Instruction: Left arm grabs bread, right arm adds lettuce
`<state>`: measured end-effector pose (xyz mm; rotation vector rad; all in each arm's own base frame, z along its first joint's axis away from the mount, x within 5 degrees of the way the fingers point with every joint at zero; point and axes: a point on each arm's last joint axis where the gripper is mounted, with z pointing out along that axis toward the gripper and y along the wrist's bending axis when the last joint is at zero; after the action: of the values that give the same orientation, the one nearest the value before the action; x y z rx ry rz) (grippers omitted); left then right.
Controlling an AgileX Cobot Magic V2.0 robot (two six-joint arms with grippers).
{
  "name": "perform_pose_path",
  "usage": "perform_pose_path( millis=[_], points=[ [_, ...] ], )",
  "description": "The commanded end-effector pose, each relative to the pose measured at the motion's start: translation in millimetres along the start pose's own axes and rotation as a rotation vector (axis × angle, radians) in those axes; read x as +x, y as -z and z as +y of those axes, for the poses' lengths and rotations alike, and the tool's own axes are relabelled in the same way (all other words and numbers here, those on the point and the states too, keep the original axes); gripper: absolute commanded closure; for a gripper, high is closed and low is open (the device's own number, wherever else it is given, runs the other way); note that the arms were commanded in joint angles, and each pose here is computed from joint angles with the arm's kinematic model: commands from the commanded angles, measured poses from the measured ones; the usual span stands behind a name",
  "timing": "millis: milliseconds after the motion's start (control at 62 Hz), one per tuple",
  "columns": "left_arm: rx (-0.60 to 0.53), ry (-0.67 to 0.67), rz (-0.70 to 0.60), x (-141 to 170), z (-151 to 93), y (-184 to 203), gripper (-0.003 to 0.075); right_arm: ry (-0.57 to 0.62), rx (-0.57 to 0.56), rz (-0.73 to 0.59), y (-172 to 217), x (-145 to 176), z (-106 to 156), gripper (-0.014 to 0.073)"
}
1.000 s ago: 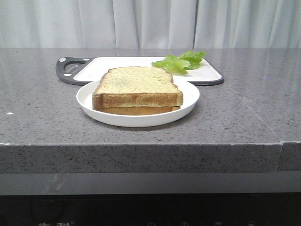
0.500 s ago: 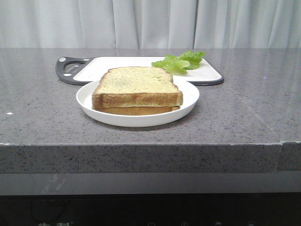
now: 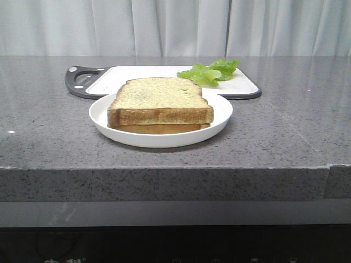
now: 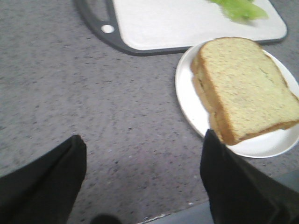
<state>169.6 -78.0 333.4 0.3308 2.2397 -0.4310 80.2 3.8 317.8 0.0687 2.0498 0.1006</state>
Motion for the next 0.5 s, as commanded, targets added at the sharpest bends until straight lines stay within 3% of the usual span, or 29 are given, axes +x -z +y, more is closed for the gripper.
perform_pose_path(
  millis=[0, 97, 323, 484],
  points=[
    [0.080, -0.034, -0.081, -22.4, -20.2, -5.5, 0.0209, 0.014, 0.007, -0.089, 3.7, -15.6, 0.3, 0.0169],
    [0.125, -0.062, -0.009, -32.7, -36.1, -24.7, 0.0209, 0.014, 0.007, -0.089, 3.7, -15.6, 0.3, 0.0169],
    [0.152, 0.020, 0.276, -52.0, -52.1, -74.1, 0.0209, 0.014, 0.007, -0.088, 3.7, -15.5, 0.3, 0.0169],
    [0.192, 0.073, 0.354, -64.6, -60.6, -105.0, 0.0209, 0.014, 0.007, -0.088, 3.7, -15.5, 0.3, 0.0169]
  ],
)
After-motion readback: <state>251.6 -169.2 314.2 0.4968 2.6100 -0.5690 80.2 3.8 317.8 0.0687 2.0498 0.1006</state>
